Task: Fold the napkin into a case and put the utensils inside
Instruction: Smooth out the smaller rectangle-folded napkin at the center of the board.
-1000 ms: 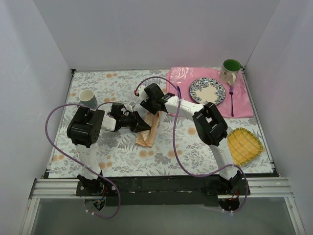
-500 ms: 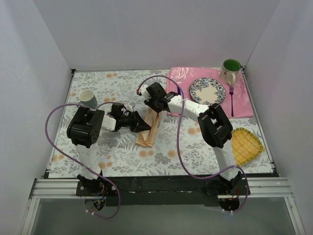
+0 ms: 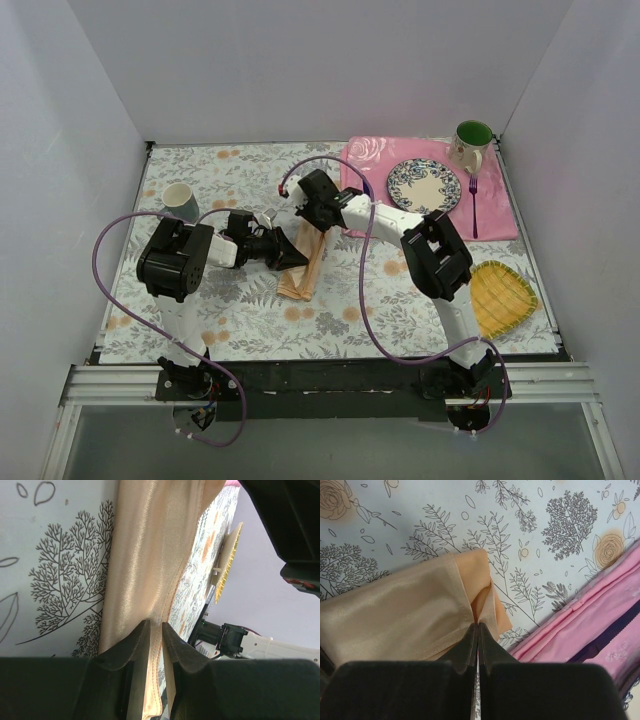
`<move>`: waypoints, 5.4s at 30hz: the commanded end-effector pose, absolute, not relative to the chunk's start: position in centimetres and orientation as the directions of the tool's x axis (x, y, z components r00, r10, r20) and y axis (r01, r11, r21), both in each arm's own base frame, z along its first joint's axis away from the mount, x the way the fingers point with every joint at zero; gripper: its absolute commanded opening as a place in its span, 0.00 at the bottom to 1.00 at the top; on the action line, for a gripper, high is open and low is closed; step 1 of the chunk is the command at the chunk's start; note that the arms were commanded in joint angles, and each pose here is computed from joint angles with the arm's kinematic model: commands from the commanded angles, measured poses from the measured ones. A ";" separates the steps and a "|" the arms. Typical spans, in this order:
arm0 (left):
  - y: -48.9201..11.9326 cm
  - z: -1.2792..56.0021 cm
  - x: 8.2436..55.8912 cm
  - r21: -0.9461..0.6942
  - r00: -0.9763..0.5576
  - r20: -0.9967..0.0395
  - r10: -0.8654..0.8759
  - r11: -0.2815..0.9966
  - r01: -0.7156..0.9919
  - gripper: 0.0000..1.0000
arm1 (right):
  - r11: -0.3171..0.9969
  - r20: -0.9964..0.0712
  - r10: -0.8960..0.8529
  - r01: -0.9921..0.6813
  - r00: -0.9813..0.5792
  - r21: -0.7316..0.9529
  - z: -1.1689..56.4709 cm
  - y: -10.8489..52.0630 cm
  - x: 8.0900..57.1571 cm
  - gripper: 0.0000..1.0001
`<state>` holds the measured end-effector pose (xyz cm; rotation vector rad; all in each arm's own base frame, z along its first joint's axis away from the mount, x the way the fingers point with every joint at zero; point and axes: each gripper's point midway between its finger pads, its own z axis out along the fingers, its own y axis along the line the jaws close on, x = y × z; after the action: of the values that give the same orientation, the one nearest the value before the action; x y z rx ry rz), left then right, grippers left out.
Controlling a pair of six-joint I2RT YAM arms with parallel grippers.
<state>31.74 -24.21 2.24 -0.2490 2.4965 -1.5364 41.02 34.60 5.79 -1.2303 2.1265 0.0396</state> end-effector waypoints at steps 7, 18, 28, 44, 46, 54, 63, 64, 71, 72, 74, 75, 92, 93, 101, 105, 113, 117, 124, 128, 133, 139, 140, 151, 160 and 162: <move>-21.4 -4.1 29.7 -0.751 -0.949 -0.025 -0.316 0.632 -0.190 0.19 | 0.544 -0.593 -0.738 -0.804 -0.323 -0.239 6.5 36.6 40.8 0.01; -21.5 -4.4 29.5 -0.749 -0.950 -0.019 -0.311 0.634 -0.192 0.19 | 0.540 -0.597 -0.721 -0.825 -0.350 -0.168 4.9 38.5 39.7 0.01; -21.5 -4.4 29.3 -0.747 -0.951 -0.020 -0.307 0.637 -0.190 0.19 | 0.580 -0.650 -0.662 -0.804 -0.373 -0.130 7.1 39.3 41.0 0.01; -21.4 -4.4 29.2 -0.743 -0.952 -0.021 -0.304 0.643 -0.189 0.19 | 0.585 -0.624 -0.598 -0.806 -0.502 0.088 4.5 39.2 39.7 0.01; -21.5 -4.4 29.1 -0.742 -0.953 -0.022 -0.301 0.644 -0.186 0.19 | 0.587 -0.625 -0.573 -0.798 -0.530 0.138 4.1 39.3 39.6 0.01; -21.0 -4.7 28.9 -0.717 -0.955 -0.019 -0.295 0.670 -0.193 0.19 | 0.557 -0.662 -0.482 -0.784 -0.574 0.273 6.2 38.8 40.4 0.31; -20.7 -5.1 28.2 -0.704 -0.958 -0.013 -0.287 0.683 -0.195 0.18 | 0.336 -0.756 -0.218 -0.774 -0.618 0.536 16.5 37.5 40.2 0.54; -20.7 -5.1 28.2 -0.704 -0.958 -0.011 -0.286 0.683 -0.195 0.18 | 0.314 -0.742 -0.193 -0.757 -0.641 0.573 16.7 37.3 40.1 0.53; -20.8 -5.1 28.2 -0.708 -0.959 -0.011 -0.282 0.680 -0.192 0.18 | 0.162 -0.545 -0.100 -0.555 -0.832 0.816 14.5 37.5 38.8 0.28; -20.7 -5.1 28.2 -0.707 -0.959 -0.013 -0.282 0.681 -0.191 0.18 | 0.162 -0.529 -0.091 -0.537 -0.844 0.828 14.4 37.7 38.8 0.26; -20.7 -5.2 28.1 -0.707 -0.958 -0.006 -0.286 0.679 -0.198 0.18 | 0.148 -0.498 -0.073 -0.503 -0.864 0.852 14.3 38.3 38.9 0.18; -20.8 -5.2 28.1 -0.707 -0.959 -0.004 -0.284 0.679 -0.198 0.18 | 0.144 -0.489 -0.063 -0.493 -0.870 0.858 14.2 38.5 39.0 0.18; -20.6 -5.4 27.6 -0.701 -0.961 0.001 -0.278 0.685 -0.199 0.18 | 0.330 -0.265 -0.003 -0.251 -0.964 0.910 2.9 39.9 40.4 0.78; -20.5 -5.4 27.7 -0.699 -0.961 0.004 -0.277 0.687 -0.201 0.18 | 0.324 -0.262 -0.003 -0.249 -0.965 0.913 2.8 39.9 40.4 0.91; -20.5 -5.6 27.4 -0.699 -0.962 0.011 -0.272 0.686 -0.202 0.18 | 0.138 -0.322 0.015 -0.317 -0.947 0.938 11.9 40.8 40.4 0.99; -20.5 -5.6 27.5 -0.700 -0.961 0.006 -0.275 0.685 -0.200 0.18 | 0.086 -0.322 0.041 -0.318 -0.946 0.944 14.8 40.9 40.5 0.99; -20.6 -5.6 27.4 -0.703 -0.962 0.017 -0.274 0.681 -0.206 0.18 | 0.133 -0.255 0.072 -0.244 -0.964 0.961 12.4 41.3 41.3 0.99; -20.6 -5.7 27.4 -0.700 -0.961 0.022 -0.277 0.681 -0.212 0.18 | 0.209 -0.246 0.090 -0.223 -0.965 0.952 9.1 41.3 42.2 0.99; -20.6 -5.9 27.1 -0.696 -0.962 0.034 -0.272 0.684 -0.218 0.18 | 0.291 -0.272 0.039 -0.249 -0.961 0.924 6.3 41.2 42.2 0.99; -20.6 -5.7 27.3 -0.704 -0.962 0.029 -0.271 0.678 -0.212 0.18 | 0.183 -0.365 0.000 -0.359 -0.931 0.915 12.5 41.6 40.9 0.99; -20.7 -5.5 27.8 -0.710 -0.964 0.007 -0.266 0.678 -0.193 0.18 | 0.118 -0.401 -0.041 -0.403 -0.915 0.907 17.7 41.7 36.7 0.99; -20.7 -5.6 27.9 -0.709 -0.965 -0.002 -0.261 0.681 -0.183 0.18 | 0.143 -0.289 -0.057 -0.294 -0.956 0.945 14.8 41.3 33.4 0.99; -20.7 -5.7 27.8 -0.709 -0.965 0.001 -0.260 0.681 -0.184 0.18 | 0.152 -0.279 -0.049 -0.284 -0.959 0.947 14.2 41.2 33.3 0.99; -20.8 -5.6 28.4 -0.729 -0.966 0.010 -0.258 0.660 -0.184 0.21 | 0.285 -0.152 -0.008 -0.148 -0.988 0.947 6.6 41.5 35.5 0.99; -23.4 6.5 26.5 -0.924 -0.981 -0.142 -0.130 0.374 0.084 0.50 | 0.388 -0.055 0.009 -0.047 -0.998 0.921 2.9 40.3 34.5 0.99; -24.3 8.2 25.5 -0.943 -0.985 -0.127 -0.112 0.323 0.085 0.60 | 0.392 -0.050 0.011 -0.042 -0.999 0.919 2.5 40.2 34.5 0.99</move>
<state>28.12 -23.37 4.82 -0.1005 2.4571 -1.6070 34.51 41.18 6.65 -0.1337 2.4611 1.8380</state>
